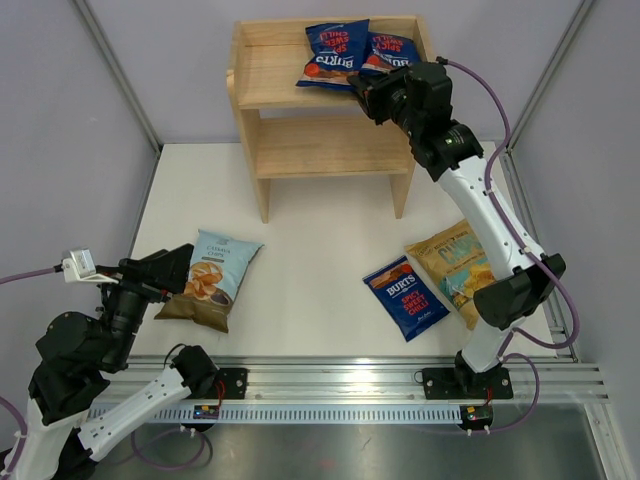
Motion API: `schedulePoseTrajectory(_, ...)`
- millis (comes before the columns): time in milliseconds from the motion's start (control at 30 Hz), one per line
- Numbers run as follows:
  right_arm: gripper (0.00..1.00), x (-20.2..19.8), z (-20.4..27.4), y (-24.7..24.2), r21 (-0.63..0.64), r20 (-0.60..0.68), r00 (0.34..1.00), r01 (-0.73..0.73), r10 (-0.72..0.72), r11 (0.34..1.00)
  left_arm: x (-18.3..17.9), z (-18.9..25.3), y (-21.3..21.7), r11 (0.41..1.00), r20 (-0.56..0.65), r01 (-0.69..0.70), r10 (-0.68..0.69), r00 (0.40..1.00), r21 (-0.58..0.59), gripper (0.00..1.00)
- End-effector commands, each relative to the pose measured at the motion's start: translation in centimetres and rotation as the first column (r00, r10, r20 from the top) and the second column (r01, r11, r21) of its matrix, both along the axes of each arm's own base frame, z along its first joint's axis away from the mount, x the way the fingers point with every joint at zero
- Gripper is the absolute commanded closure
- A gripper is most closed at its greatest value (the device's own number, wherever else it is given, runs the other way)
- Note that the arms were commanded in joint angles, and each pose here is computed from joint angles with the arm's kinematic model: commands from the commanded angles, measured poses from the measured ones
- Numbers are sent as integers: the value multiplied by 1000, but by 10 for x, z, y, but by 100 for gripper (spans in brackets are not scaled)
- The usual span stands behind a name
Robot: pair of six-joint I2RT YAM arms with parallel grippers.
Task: Place and organize the chips bags onto the shelf
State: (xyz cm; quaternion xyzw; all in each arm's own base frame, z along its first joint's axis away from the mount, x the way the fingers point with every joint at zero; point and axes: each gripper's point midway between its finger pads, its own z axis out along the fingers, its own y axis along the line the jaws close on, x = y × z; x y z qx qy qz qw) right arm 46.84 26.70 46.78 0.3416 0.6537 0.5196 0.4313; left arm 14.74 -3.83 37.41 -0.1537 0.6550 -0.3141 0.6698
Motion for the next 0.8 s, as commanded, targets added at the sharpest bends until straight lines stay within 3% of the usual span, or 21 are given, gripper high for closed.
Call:
schedulePoseTrajectory(0, 78, -14, 3, 13, 33, -8, 999, -51, 52, 998, 3, 7, -5, 1000, 16, 10, -9, 1000, -16, 16)
schedulePoseTrajectory(367, 71, -22, -7, 12, 36, -16, 999, -44, 45, 998, 3, 5, -6, 1000, 14, 13, -13, 1000, -15, 16)
schedulePoseTrajectory(400, 62, -21, -9, 14, 27, -22, 999, -49, 50, 998, 3, 4, -7, 1000, 13, 14, -14, 1000, -13, 16)
schedulePoseTrajectory(533, 50, -23, -6, 16, 26, -25, 998, -65, 65, 998, 3, 5, -7, 1000, 15, 16, -16, 1000, -17, 16)
schedulePoseTrajectory(600, 36, -26, -6, 13, 23, -29, 998, -52, 53, 998, 2, 5, -6, 1000, 16, 17, -17, 1000, -16, 16)
schedulePoseTrajectory(767, 31, -36, -10, 10, 3, -27, 997, -70, 70, 998, 2, 6, -4, 1000, 18, 10, -10, 1000, -11, 16)
